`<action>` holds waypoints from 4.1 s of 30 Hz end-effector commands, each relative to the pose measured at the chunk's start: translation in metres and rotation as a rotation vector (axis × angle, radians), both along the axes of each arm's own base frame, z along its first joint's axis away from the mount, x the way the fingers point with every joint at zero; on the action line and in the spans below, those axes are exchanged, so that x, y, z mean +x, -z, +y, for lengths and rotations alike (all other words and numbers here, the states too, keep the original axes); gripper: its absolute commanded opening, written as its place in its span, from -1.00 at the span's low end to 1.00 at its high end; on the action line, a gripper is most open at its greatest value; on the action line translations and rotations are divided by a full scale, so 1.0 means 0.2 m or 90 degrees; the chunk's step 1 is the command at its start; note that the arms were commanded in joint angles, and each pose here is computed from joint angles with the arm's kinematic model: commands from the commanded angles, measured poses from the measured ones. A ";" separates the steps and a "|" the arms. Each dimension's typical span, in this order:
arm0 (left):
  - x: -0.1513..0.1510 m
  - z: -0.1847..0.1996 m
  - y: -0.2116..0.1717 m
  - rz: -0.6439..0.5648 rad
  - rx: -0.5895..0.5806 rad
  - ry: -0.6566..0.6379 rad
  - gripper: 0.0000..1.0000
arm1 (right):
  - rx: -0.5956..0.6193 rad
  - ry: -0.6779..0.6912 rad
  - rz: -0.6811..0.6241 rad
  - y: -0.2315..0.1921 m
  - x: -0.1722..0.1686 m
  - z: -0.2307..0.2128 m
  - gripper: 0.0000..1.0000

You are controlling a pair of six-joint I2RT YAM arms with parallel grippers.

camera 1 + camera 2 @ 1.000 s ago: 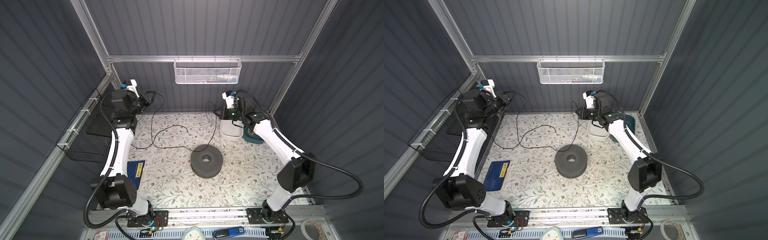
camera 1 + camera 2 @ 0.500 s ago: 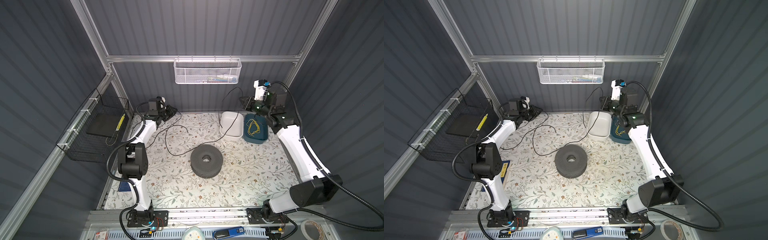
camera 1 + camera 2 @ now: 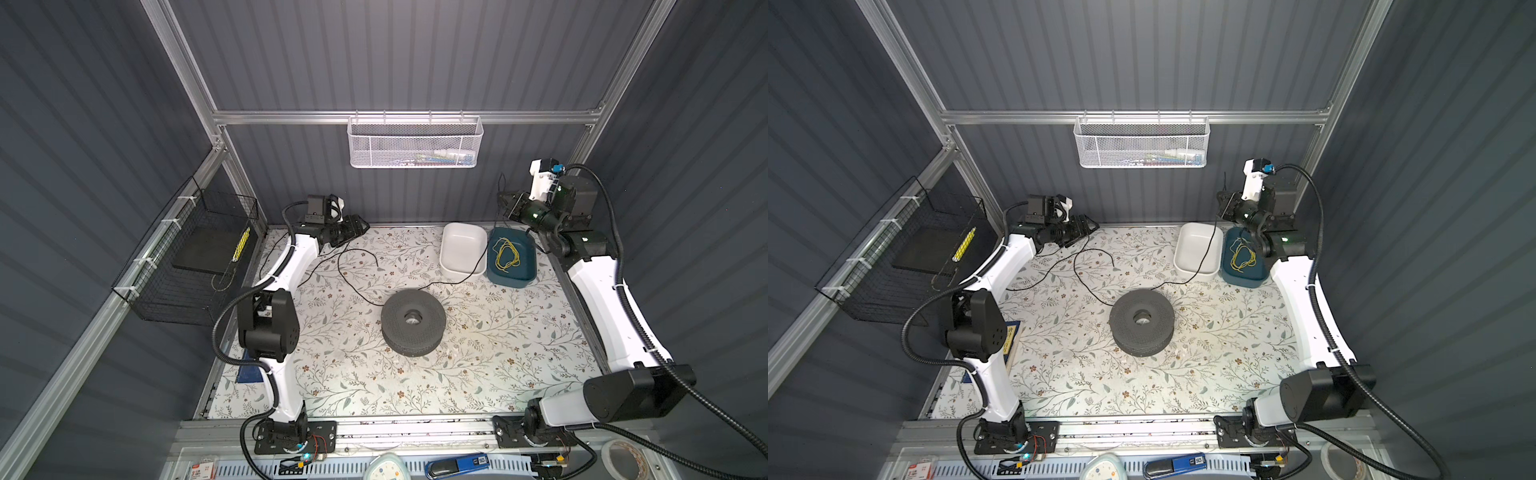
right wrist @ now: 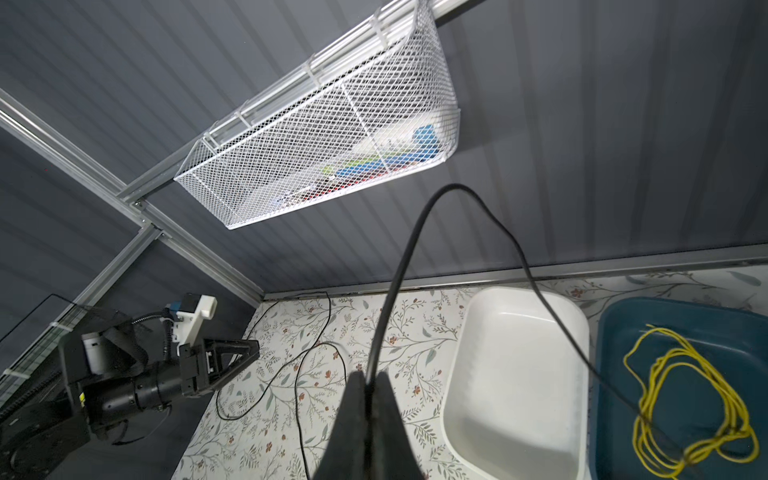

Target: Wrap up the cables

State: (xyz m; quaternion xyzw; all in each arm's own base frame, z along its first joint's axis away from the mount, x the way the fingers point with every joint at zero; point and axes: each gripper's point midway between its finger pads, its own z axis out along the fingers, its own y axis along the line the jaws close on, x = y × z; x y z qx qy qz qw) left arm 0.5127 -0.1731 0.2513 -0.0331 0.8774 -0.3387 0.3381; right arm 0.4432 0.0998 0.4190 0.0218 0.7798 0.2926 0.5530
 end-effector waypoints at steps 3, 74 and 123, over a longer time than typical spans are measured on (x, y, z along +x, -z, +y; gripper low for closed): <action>-0.23 -0.14 -0.40 -0.076 -0.081 0.093 0.37 | 0.019 -0.146 -0.020 -0.07 -0.08 0.25 -1.00; -0.58 -0.49 -0.83 -0.220 -0.289 0.132 -0.89 | -0.053 -0.454 0.205 0.93 -0.69 1.14 -1.00; -0.82 -0.30 0.22 -0.441 0.143 0.154 0.37 | -0.141 -0.502 0.139 0.40 -0.99 0.93 -1.00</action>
